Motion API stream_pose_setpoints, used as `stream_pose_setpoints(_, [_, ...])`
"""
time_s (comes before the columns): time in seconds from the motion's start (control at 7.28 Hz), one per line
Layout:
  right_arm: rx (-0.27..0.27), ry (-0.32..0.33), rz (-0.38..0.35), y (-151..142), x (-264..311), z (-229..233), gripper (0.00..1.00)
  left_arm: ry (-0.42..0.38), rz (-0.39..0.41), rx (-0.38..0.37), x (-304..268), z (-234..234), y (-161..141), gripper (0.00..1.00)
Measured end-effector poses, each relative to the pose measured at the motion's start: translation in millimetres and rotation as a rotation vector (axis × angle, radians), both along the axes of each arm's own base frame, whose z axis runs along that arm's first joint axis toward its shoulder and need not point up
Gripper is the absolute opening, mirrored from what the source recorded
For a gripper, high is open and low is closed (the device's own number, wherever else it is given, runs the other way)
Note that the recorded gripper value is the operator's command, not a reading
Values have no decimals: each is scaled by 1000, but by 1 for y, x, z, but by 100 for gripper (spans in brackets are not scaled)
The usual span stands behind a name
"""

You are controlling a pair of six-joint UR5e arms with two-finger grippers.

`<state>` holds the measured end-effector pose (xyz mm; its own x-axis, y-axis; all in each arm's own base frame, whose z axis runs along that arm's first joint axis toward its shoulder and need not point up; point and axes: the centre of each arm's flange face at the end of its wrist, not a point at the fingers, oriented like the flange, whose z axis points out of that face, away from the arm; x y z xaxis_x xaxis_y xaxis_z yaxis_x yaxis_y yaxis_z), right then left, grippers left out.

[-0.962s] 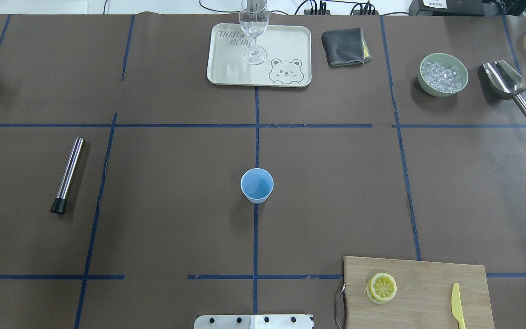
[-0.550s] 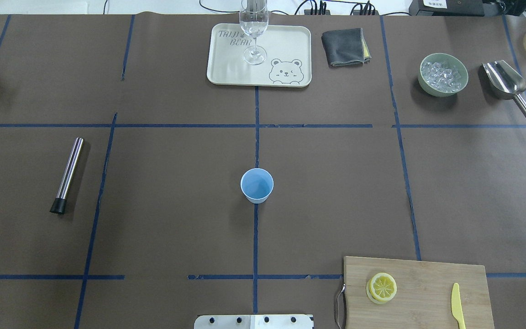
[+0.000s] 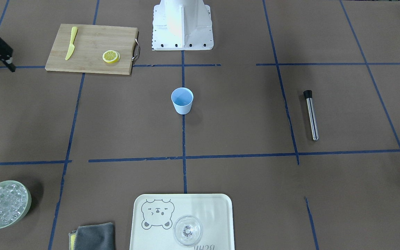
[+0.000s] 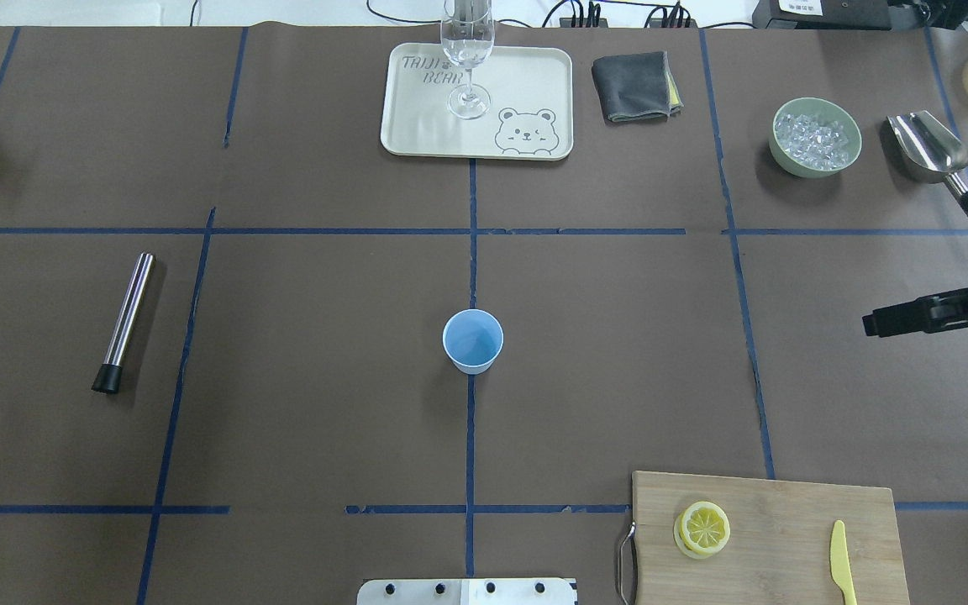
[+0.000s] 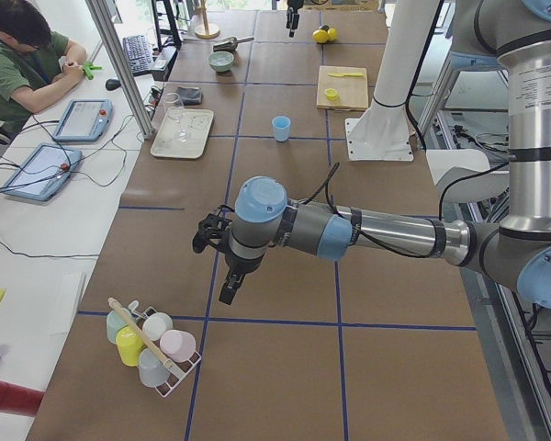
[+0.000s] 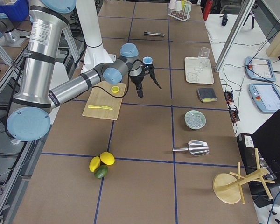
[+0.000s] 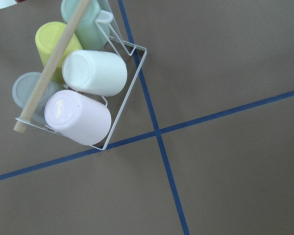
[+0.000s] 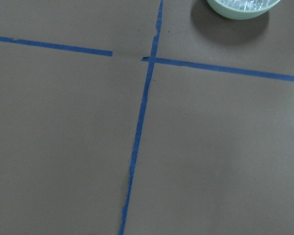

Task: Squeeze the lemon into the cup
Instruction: 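Move the right gripper down over the lemon half on the cutting board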

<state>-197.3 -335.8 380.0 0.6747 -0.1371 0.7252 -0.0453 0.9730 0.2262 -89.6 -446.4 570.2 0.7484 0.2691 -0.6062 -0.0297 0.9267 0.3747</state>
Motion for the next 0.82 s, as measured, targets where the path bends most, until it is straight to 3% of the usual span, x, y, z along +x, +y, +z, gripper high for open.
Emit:
stream_pose_setpoints(0.27, [-31,12,52,55,-73,-18,96,0,-1,18,0,-2,-1,100])
stream_pose_setpoints(0.82, [14,5,139,162,-169,-20,100,-2,-1,44,0,-5,-1,100])
